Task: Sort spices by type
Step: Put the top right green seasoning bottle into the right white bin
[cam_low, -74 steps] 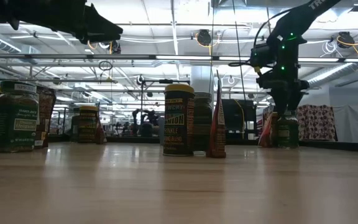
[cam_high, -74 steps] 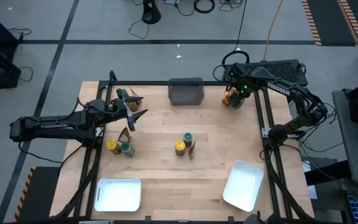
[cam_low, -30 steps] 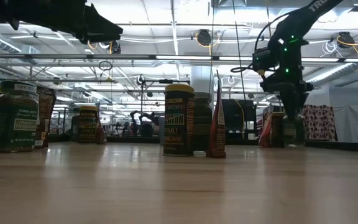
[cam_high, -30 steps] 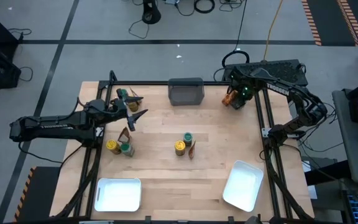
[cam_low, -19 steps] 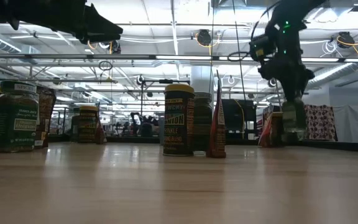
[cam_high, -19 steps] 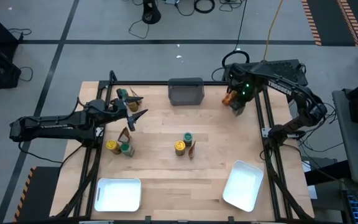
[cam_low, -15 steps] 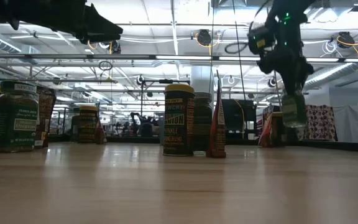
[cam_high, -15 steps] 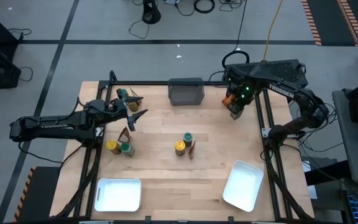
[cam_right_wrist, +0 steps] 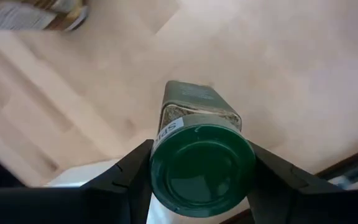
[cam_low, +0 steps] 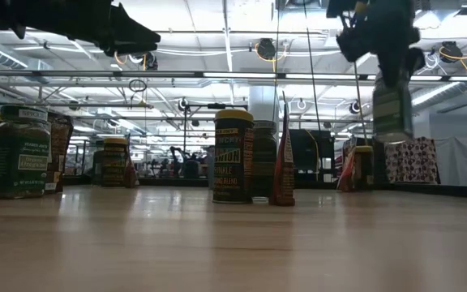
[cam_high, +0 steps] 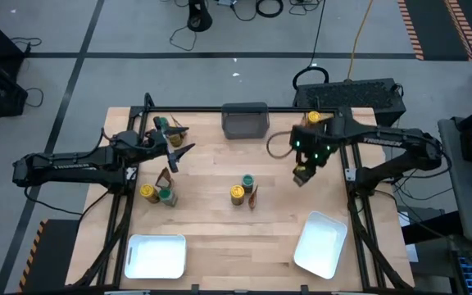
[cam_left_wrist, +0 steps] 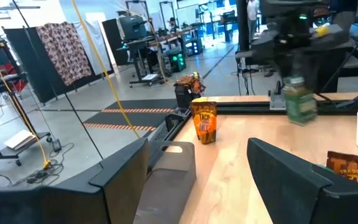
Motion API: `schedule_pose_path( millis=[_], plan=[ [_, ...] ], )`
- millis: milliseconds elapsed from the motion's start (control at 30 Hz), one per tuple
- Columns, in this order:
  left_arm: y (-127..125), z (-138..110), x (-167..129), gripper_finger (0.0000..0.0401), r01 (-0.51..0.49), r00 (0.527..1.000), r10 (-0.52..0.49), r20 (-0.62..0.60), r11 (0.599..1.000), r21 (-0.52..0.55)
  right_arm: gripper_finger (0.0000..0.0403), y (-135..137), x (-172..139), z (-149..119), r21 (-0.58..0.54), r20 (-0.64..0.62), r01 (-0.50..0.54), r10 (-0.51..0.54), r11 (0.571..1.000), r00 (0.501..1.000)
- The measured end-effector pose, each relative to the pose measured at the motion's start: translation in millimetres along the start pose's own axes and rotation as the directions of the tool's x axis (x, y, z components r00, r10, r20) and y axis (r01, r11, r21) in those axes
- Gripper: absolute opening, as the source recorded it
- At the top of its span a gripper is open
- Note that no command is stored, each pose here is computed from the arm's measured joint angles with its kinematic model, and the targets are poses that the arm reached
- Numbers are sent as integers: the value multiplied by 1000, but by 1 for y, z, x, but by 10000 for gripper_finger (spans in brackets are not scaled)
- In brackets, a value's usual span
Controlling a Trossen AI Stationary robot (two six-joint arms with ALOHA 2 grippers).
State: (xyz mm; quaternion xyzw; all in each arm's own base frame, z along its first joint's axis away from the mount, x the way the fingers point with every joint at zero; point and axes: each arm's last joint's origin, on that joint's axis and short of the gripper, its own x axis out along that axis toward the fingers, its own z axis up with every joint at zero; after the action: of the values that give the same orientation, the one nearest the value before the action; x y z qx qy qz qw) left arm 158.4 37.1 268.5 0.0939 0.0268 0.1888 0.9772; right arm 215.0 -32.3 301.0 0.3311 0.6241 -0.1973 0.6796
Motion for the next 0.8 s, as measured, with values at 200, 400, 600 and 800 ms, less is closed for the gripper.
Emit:
schedule_pose_path(
  millis=[200,400,600,800],
  plan=[
    [-2,2,0,277,74,997,-74,33,997,-4,188,39,6,-21,-24,17,-92,93,995,996],
    [-3,3,0,276,119,992,-117,52,992,-29,187,65,10,-45,-13,-16,-148,148,989,989],
    [-5,2,1,276,135,990,-133,43,989,-54,188,82,13,-74,33,-64,-143,145,989,987],
    [-7,-2,8,276,140,990,-139,20,989,-53,190,93,16,-103,82,-103,-121,129,989,986]
  ],
)
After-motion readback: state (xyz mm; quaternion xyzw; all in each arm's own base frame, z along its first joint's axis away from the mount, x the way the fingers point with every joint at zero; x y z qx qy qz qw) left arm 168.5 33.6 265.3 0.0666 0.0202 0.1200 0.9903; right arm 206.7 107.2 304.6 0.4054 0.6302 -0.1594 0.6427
